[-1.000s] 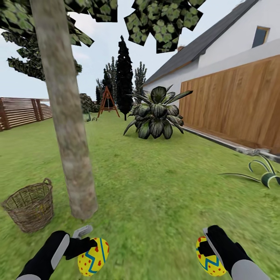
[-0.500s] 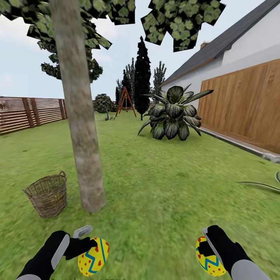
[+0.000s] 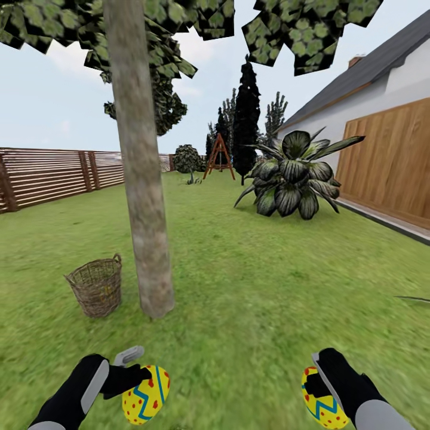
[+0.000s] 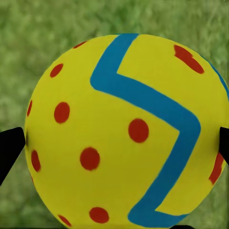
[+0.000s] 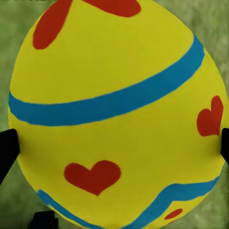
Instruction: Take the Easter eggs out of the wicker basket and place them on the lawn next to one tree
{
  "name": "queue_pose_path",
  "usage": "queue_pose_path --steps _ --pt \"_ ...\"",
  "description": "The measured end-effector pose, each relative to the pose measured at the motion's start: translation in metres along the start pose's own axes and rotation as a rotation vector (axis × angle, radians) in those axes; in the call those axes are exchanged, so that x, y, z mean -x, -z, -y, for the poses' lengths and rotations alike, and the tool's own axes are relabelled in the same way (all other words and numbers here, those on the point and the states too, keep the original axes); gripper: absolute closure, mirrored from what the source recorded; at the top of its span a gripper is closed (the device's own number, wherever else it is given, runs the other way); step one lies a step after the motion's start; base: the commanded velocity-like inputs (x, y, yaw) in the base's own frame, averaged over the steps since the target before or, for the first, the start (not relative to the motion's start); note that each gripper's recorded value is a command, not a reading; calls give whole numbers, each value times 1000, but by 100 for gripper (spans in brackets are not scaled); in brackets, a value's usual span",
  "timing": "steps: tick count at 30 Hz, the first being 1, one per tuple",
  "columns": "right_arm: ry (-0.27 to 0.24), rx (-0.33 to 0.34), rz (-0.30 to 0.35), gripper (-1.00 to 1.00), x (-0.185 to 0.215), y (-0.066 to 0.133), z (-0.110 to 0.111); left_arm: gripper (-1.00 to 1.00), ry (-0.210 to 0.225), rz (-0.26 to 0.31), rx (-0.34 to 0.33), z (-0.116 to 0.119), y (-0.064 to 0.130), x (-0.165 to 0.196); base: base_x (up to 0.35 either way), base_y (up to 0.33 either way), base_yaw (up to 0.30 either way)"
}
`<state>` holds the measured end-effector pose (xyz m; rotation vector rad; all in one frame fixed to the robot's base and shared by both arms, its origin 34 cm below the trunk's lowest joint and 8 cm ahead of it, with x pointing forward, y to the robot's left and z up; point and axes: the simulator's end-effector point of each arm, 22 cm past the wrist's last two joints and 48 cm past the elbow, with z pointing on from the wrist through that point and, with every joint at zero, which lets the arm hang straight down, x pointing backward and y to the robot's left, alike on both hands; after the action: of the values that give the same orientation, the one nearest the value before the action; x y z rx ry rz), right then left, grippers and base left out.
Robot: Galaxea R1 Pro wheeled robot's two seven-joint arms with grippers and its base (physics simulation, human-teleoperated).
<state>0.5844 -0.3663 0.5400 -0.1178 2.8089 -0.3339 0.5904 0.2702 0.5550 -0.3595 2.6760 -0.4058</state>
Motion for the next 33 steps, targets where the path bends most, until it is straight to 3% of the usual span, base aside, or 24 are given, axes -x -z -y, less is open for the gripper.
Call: queue_pose_path --steps 6,28,33 --pt "0 0 -1 100 0 0 0 100 0 1 -1 0 0 0 62 -327 296" --pt "0 0 -1 100 -1 0 0 100 0 2 -2 1 0 0 207 -291 296" --pt "0 0 -1 100 -1 0 0 100 -1 2 -2 1 0 0 206 -291 88"
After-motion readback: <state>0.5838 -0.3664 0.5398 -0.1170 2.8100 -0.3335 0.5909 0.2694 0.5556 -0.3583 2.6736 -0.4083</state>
